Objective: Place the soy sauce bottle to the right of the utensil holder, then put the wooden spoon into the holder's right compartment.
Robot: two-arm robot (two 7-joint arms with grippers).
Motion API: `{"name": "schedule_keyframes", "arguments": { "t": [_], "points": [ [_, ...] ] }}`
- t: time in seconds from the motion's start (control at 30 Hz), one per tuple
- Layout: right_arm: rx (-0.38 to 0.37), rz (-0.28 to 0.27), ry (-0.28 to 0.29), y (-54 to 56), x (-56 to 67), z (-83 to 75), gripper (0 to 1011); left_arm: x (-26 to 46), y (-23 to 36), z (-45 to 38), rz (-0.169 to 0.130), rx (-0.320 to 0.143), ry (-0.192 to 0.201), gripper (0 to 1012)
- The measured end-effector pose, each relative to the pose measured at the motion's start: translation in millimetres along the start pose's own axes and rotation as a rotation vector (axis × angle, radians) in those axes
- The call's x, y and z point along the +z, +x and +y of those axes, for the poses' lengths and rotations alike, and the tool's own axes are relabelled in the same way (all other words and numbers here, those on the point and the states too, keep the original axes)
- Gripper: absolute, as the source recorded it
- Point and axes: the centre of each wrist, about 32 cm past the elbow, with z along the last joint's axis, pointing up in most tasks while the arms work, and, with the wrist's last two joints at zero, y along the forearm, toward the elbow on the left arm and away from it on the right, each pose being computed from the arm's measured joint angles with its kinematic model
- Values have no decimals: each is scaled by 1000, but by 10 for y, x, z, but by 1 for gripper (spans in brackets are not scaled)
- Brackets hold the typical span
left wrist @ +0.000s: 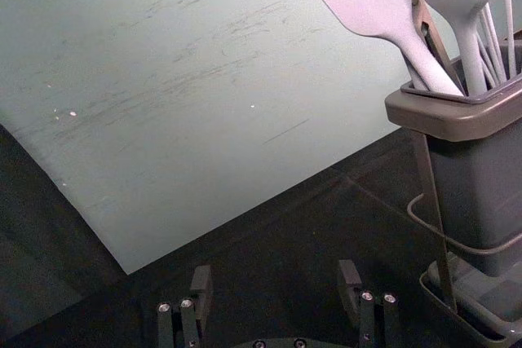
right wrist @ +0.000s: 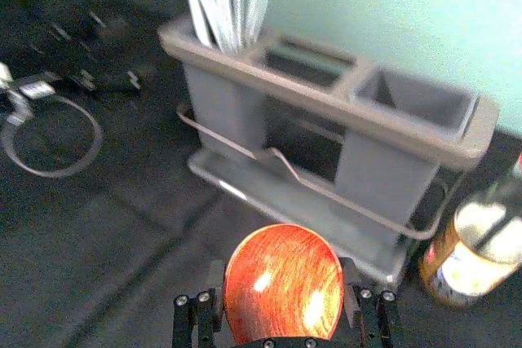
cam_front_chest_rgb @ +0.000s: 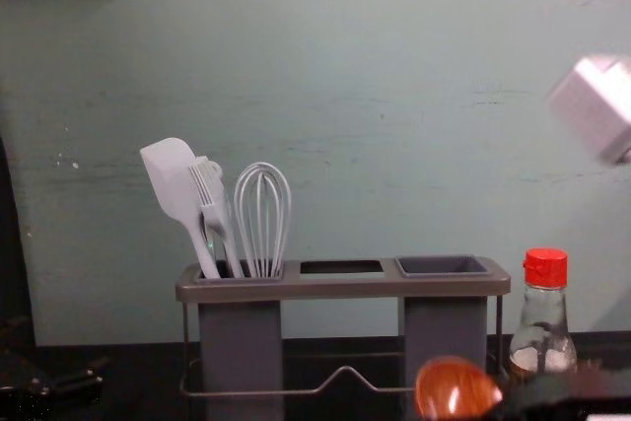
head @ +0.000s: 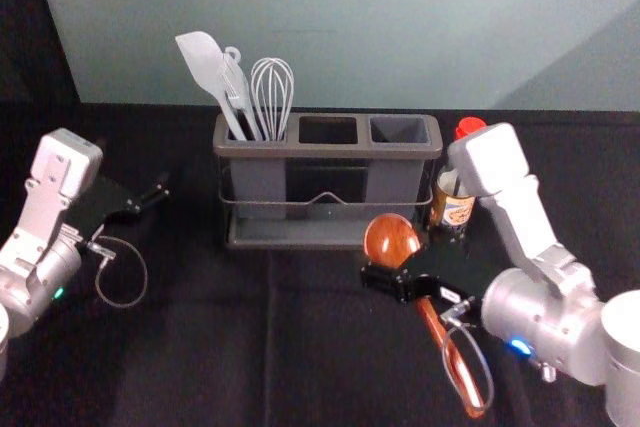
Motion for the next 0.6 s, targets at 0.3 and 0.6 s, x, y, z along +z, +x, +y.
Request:
{"name": "schedule_keyframes", "arguments": {
  "t": [0.3, 0.6],
  "points": [
    [47, -72, 337, 63, -248, -171, 836, 0, 0, 0, 0, 0, 0, 1005],
    [-2, -190, 698, 31, -567, -119, 837, 0, 0, 0, 0, 0, 0, 1005]
  ]
}}
